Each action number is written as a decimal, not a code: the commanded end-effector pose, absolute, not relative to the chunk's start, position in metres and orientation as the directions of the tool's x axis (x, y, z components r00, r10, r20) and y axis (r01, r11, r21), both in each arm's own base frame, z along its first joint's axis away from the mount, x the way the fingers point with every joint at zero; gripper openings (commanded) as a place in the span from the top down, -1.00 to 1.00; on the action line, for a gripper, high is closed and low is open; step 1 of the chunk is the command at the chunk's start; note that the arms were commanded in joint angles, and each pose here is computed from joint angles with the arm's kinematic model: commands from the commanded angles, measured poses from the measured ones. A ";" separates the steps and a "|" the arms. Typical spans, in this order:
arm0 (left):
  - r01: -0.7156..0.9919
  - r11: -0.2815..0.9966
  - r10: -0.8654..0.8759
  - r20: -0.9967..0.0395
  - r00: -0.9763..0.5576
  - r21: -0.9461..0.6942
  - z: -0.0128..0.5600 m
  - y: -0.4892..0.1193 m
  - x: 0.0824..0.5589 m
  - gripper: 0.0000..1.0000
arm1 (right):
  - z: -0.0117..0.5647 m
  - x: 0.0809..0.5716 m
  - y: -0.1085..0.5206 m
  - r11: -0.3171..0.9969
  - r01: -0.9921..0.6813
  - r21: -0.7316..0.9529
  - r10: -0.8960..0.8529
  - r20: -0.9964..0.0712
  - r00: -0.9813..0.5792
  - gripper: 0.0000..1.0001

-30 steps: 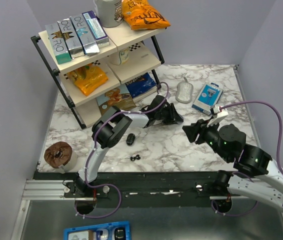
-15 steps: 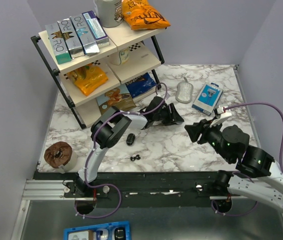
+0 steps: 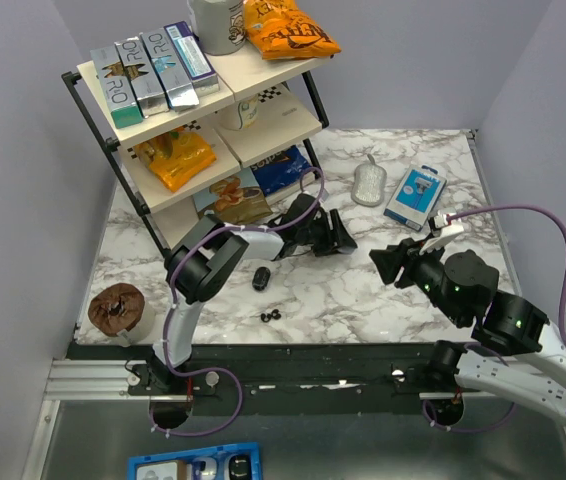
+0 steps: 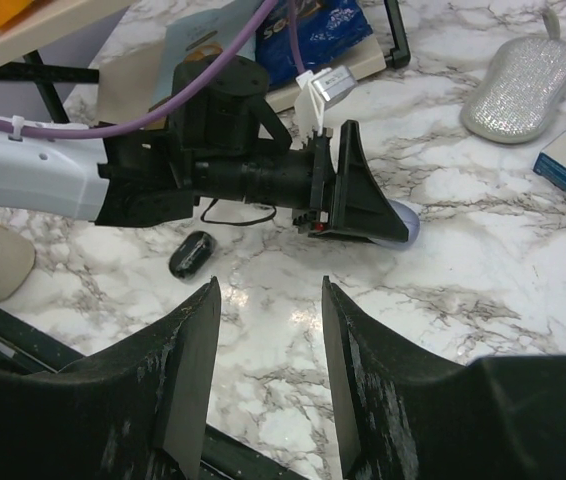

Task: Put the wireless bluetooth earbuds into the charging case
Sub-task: Place the charging case at the center of the board, then pick up the charging case at the center of the board.

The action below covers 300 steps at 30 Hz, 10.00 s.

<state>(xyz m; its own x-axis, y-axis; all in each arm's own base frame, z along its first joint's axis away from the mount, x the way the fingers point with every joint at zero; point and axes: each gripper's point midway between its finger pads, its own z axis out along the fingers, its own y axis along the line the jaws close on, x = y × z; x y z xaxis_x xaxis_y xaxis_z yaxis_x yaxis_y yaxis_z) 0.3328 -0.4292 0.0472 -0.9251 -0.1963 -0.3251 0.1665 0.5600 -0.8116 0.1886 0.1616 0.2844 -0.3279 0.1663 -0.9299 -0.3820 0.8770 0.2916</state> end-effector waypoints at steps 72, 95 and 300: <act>0.130 0.980 0.022 -0.565 -0.825 -0.152 0.045 -0.195 0.239 -0.83 | 0.183 0.200 0.224 0.851 -0.457 0.258 0.006 -0.876 -0.483 -0.41; 0.031 0.992 -0.034 -0.495 -0.868 -0.122 0.019 -0.204 0.248 -0.16 | 0.193 0.201 0.215 0.858 -0.452 0.244 0.023 -0.897 -0.441 -0.41; 0.749 0.660 0.651 -0.453 -0.609 -0.058 0.016 -0.290 0.232 -0.63 | 0.231 0.198 0.193 0.906 -0.361 0.220 0.012 -0.867 -0.498 -0.77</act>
